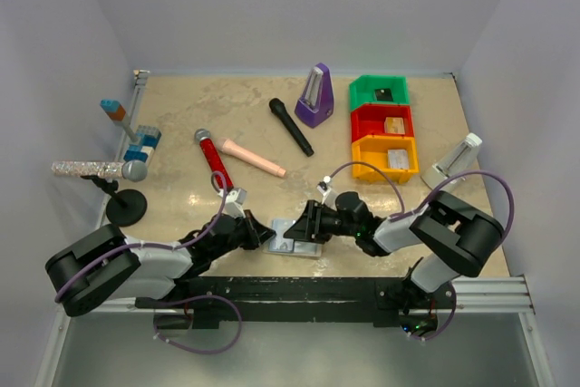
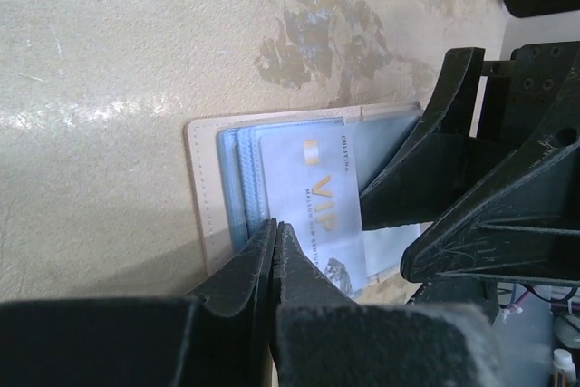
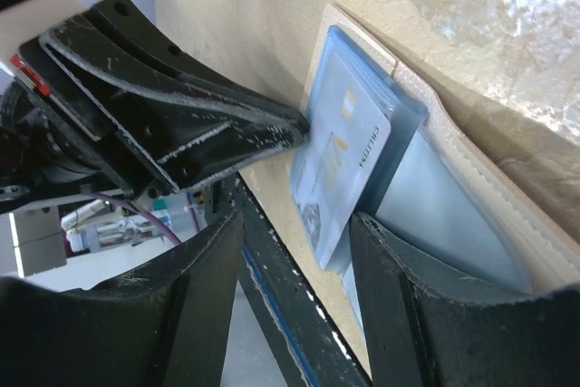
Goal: Take the credit cards out of the card holder
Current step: Remove the credit card from the card holder.
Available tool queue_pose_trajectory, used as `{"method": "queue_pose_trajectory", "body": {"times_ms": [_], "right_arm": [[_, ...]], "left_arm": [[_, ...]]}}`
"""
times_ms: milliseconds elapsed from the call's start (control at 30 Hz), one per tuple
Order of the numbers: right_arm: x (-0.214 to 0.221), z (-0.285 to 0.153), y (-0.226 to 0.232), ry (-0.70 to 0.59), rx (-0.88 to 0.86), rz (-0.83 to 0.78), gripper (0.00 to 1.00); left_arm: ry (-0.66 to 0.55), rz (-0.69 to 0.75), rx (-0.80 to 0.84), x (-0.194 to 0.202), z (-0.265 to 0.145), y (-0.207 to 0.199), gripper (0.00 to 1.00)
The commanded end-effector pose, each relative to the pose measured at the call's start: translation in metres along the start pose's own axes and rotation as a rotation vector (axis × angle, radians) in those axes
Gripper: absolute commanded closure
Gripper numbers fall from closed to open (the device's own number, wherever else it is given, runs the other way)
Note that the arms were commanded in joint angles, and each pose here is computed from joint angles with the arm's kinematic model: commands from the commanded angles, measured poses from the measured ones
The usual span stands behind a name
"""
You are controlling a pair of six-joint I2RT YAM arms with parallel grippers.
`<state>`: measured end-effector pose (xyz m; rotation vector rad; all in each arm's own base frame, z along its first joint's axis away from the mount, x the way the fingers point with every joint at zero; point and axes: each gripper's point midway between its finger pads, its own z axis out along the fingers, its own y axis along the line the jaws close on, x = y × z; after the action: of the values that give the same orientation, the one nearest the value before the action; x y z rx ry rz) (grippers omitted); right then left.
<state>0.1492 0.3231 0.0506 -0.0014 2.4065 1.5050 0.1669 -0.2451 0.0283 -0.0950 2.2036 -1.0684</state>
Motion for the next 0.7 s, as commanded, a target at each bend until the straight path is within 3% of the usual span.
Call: {"method": "queue_pose_trajectory", "body": {"times_ms": [0, 433, 667], "right_arm": [[-0.018, 0.003, 0.030, -0.069, -0.128, -0.028, 0.46], [-0.019, 0.012, 0.031, -0.039, -0.126, -0.015, 0.48], [-0.018, 0.014, 0.030, -0.029, -0.121, -0.011, 0.57]], "left_arm": [[0.120, -0.009, -0.088, 0.047, -0.028, 0.050, 1.00], [0.141, -0.022, -0.045, 0.051, -0.027, 0.040, 1.00], [0.150, -0.030, -0.029, 0.053, -0.025, 0.036, 1.00]]}}
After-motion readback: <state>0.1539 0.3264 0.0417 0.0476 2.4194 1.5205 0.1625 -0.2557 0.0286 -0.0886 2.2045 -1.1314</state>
